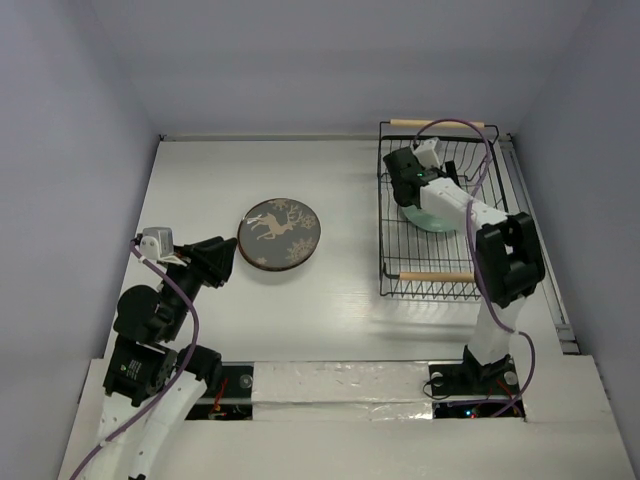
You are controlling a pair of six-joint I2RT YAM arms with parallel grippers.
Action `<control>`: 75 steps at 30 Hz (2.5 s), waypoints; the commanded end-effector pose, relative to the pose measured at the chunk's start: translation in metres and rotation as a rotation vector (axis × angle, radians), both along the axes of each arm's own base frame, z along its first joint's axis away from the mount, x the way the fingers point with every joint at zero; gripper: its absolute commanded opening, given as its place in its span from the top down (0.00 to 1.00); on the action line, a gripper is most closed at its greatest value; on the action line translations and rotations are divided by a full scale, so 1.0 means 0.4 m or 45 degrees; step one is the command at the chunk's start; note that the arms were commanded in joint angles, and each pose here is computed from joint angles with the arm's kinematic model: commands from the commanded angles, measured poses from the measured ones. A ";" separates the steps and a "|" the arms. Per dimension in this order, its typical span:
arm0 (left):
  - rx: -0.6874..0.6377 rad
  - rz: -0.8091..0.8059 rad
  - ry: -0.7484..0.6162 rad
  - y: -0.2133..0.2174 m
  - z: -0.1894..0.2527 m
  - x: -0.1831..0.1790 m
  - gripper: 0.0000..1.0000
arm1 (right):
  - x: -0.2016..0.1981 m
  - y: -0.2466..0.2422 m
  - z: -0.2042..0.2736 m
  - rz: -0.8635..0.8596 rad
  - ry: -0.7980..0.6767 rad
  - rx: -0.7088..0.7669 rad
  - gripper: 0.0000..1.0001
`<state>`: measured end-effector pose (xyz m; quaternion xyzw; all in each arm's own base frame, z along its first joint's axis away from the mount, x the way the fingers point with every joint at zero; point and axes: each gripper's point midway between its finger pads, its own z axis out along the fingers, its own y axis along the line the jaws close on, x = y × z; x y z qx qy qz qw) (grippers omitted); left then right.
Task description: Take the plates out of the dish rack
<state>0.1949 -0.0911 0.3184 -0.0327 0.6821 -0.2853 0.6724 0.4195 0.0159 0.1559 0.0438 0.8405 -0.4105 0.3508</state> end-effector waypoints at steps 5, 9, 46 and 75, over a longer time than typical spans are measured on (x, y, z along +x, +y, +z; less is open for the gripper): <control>-0.024 -0.004 -0.044 -0.001 0.022 -0.002 0.65 | 0.040 0.065 0.048 0.182 -0.077 0.304 0.22; -0.024 -0.014 -0.036 -0.007 0.017 0.002 0.65 | 0.027 0.138 -0.008 0.281 0.006 0.562 0.32; -0.216 -0.328 0.204 -0.192 0.042 0.106 0.69 | -0.022 -0.141 -0.098 -0.471 -0.511 1.469 0.04; -0.156 -0.481 0.311 -0.379 -0.053 0.092 0.57 | -0.048 -0.107 -0.185 -0.858 -0.664 1.610 0.05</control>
